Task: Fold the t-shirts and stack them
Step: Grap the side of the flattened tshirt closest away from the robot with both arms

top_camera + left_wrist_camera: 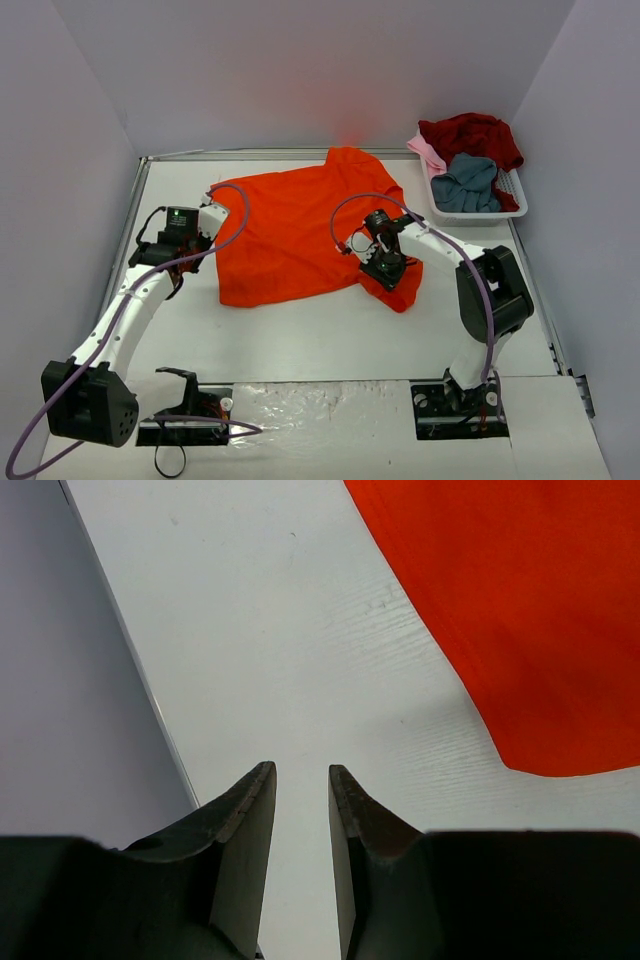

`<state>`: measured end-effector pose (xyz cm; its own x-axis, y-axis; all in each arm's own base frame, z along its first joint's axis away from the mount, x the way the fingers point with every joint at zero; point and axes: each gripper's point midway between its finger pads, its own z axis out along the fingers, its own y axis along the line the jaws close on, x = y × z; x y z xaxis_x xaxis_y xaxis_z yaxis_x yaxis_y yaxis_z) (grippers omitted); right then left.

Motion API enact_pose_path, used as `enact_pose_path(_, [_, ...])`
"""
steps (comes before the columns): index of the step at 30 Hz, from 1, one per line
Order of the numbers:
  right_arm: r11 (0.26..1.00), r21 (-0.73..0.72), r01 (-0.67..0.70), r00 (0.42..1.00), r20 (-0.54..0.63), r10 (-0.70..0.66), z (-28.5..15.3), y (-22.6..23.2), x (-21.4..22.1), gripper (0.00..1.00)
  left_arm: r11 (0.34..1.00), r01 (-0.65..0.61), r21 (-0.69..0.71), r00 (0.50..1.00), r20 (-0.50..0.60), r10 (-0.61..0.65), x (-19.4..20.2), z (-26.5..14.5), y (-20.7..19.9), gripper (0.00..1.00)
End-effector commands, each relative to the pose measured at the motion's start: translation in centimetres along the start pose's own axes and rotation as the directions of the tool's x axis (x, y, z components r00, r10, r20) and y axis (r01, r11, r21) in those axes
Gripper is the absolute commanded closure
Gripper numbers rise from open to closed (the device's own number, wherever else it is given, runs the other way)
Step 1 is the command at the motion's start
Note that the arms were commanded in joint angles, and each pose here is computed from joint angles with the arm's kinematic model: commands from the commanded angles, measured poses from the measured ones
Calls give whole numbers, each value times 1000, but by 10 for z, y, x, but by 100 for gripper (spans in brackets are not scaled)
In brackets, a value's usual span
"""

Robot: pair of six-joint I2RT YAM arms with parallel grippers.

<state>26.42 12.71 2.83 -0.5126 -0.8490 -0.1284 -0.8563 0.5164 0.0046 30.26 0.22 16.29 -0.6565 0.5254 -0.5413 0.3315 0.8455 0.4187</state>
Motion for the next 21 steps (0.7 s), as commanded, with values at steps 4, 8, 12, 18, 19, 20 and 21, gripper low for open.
enact_pose_path(4, [998, 54, -24, 1000, 18, 23, -14, -10, -8, 93, 1000, 23, 10, 1000, 17, -23, 1, -4, -2, 73])
enact_pose_path(8, [995, 90, -44, 999, 12, 43, -15, -17, -4, 96, 1000, 25, 14, 1000, 17, -26, 0, -3, -2, 73])
enact_pose_path(12, [990, 117, -79, 997, 14, 78, -14, -27, 0, 100, 999, 27, 19, 999, 17, -27, -1, -3, -2, 73])
enact_pose_path(18, [988, 121, -100, 995, 15, 99, -13, -32, 5, 100, 999, 26, 27, 999, 18, -26, -1, -4, -4, 73])
enact_pose_path(19, [987, 126, -104, 995, 15, 103, -14, -34, 6, 100, 999, 26, 28, 1000, 16, -26, 0, -3, -4, 73])
enact_pose_path(20, [985, 130, -113, 994, 17, 111, -14, -36, 7, 100, 999, 26, 28, 1000, 16, -26, 0, -3, -4, 73])
enact_pose_path(21, [985, 129, -117, 993, 18, 116, -14, -37, 8, 100, 999, 25, 29, 1000, 17, -25, -1, -3, -4, 73])
